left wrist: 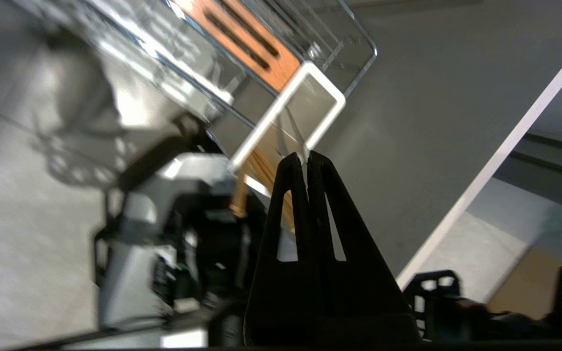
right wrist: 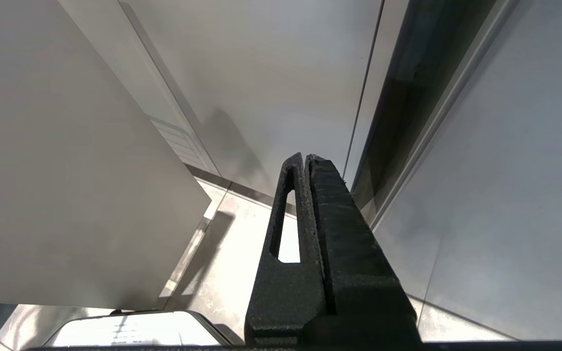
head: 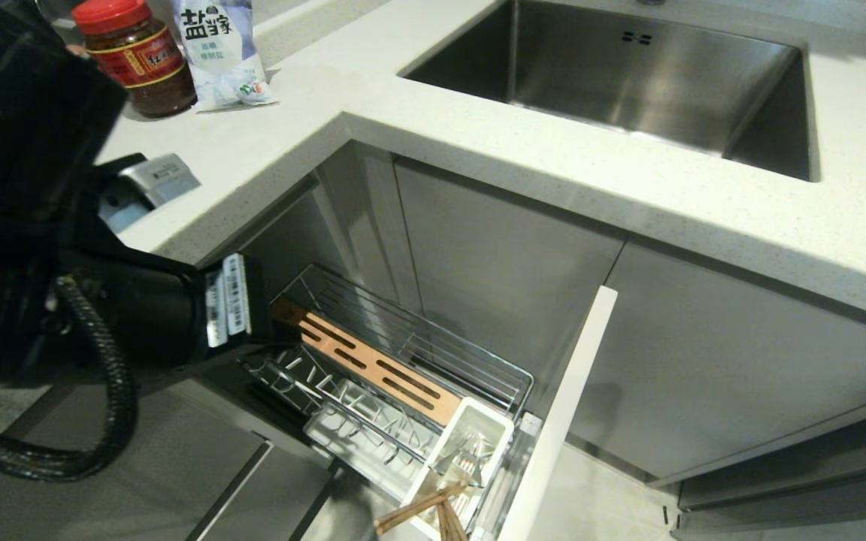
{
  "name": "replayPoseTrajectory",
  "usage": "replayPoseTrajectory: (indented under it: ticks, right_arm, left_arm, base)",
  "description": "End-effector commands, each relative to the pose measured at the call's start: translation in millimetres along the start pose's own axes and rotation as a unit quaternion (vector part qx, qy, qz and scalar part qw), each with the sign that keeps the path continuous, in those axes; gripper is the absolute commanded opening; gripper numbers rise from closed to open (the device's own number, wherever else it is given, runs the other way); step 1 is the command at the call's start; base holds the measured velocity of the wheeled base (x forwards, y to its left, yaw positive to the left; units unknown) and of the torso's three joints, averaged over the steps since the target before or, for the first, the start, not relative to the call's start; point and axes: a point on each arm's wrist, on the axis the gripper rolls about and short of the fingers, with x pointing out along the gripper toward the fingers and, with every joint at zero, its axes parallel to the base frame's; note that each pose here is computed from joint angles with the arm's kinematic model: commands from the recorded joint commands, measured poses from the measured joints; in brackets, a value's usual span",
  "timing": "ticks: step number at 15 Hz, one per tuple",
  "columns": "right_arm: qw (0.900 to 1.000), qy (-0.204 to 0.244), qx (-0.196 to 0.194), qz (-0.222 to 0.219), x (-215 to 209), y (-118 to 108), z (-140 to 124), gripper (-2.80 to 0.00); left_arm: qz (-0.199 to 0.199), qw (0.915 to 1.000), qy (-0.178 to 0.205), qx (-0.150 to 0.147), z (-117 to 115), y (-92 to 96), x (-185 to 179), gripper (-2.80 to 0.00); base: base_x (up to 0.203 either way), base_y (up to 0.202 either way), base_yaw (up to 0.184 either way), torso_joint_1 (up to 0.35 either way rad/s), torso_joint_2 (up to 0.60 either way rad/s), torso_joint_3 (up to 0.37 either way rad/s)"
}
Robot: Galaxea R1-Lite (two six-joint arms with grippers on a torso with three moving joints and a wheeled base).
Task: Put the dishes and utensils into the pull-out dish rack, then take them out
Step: Take the fork out of the cupboard
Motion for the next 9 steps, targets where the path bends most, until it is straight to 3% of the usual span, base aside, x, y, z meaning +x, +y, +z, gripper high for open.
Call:
replayPoseTrajectory:
  ticks: [1,4,5,9]
  right_arm:
    - [1.000,-0.002,0.000,0.000,0,0,0,-2.80]
    - [1.000,-0.003,0.000,-0.001,0,0,0,-2.80]
    - [1.000,-0.002,0.000,0.000,0,0,0,-2.80]
    - [1.000,-0.002,0.000,-0.001,0,0,0,-2.80]
  left_arm:
    - [0.020,0.9979,0.047,-0.040,-18,-20.7,31,-2.80]
    - [0.033,0.9953,0.084,-0.035,-48,-34.6,59,-2.80]
    - [0.034,0.9956,0.080,-0.033,-56,-36.9,70,0.00]
    - [0.056,0.9966,0.055,-0.025,-74,-39.6,103,0.00]
  base:
    - [0.000,0.000,0.000,0.000,0.00,0.000]
    - [0.000,0.000,0.000,0.000,0.00,0.000]
    - [0.000,0.000,0.000,0.000,0.00,0.000]
    - [0.000,0.000,0.000,0.000,0.00,0.000]
